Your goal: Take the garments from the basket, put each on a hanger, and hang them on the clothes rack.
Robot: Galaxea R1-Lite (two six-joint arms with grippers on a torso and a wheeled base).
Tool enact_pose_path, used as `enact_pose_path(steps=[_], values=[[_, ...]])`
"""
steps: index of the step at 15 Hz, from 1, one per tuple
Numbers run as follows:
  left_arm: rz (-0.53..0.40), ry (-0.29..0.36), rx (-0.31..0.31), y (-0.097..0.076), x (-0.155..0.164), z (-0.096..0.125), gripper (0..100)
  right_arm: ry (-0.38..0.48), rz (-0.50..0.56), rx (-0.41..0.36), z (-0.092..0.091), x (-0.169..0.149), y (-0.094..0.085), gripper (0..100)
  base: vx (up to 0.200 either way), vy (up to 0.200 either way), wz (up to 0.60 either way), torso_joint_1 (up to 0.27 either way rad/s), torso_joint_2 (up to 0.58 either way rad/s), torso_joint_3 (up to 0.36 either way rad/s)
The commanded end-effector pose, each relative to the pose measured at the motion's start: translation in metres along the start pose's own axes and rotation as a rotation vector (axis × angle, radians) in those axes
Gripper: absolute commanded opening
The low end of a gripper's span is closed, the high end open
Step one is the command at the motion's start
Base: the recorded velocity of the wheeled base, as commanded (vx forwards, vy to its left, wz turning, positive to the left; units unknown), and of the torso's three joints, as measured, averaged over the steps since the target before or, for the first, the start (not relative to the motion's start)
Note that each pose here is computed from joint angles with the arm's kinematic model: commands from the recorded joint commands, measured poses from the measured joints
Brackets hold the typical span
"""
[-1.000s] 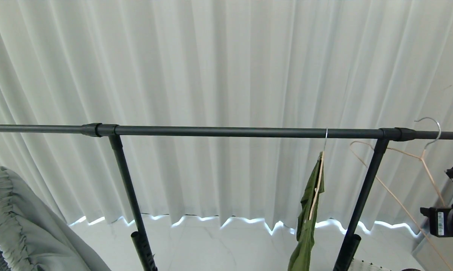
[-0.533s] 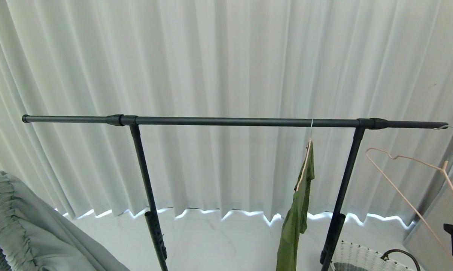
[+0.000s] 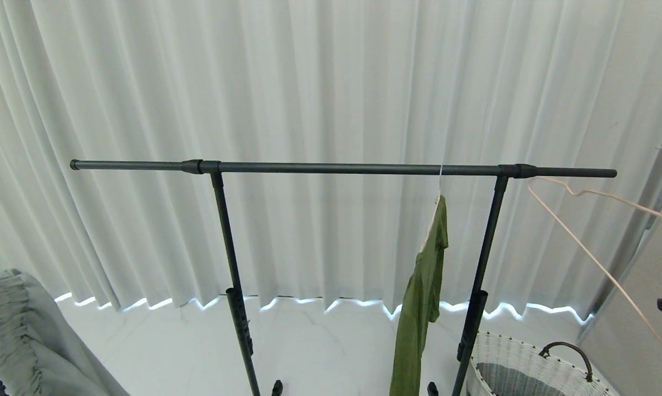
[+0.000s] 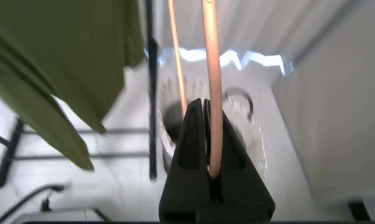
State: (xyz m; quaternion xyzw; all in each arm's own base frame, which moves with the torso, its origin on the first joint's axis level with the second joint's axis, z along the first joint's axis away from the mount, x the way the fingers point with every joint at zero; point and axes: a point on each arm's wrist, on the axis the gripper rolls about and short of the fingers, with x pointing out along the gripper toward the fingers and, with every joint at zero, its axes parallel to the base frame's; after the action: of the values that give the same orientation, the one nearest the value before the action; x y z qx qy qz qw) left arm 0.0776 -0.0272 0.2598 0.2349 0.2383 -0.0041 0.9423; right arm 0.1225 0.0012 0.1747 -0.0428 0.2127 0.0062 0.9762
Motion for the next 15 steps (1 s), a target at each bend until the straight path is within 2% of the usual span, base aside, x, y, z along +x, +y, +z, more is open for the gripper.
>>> enact_pose_path(steps=[1, 2, 4, 7, 9, 12, 13, 15], values=[[-0.009, 0.012, 0.015, -0.003, 0.003, 0.000, 0, -0.083, 0.173, -0.063, 0.030, -0.019, 0.018, 0, 0.000, 0.000, 0.00, 0.000, 0.00, 0.000], [-0.010, 0.020, 0.019, -0.004, 0.006, 0.001, 0, -0.079, 0.291, -0.095, 0.034, -0.024, 0.028, 0, 0.000, 0.000, 0.00, 0.000, 0.00, 0.000], [-0.013, 0.015, 0.033, -0.004, 0.005, 0.003, 0, -0.066, 0.480, -0.171, 0.029, -0.033, 0.047, 0, 0.000, 0.000, 0.00, 0.000, 0.00, 0.000], [-0.016, 0.023, 0.053, -0.006, 0.012, 0.014, 0, -0.014, 0.685, -0.269, 0.011, -0.042, 0.068, 0, 0.000, 0.000, 0.00, 0.000, 0.00, 0.000], [-0.022, 0.042, 0.052, -0.010, 0.022, 0.026, 0, -0.009, 0.808, -0.330, 0.006, -0.050, 0.081, 0, 0.000, 0.000, 0.00, 0.000, 0.00, 0.000], [-0.024, 0.058, 0.012, -0.017, 0.040, 0.041, 0, 0.011, 0.930, -0.407, -0.001, -0.059, 0.093, 0, 0.000, 0.000, 0.00, 0.000, 0.00, 0.000], [-0.044, 0.089, -0.028, -0.027, 0.051, 0.044, 0, 0.020, 0.973, -0.435, -0.003, -0.062, 0.099, 0, 0.000, 0.000, 0.00, 0.000, 0.00, 0.000], [-0.097, 0.107, -0.123, -0.050, 0.059, 0.052, 0, 0.021, 1.008, -0.454, 0.000, -0.063, 0.107, 0, 0.000, 0.000, 0.00, 0.000, 0.00, 0.000]])
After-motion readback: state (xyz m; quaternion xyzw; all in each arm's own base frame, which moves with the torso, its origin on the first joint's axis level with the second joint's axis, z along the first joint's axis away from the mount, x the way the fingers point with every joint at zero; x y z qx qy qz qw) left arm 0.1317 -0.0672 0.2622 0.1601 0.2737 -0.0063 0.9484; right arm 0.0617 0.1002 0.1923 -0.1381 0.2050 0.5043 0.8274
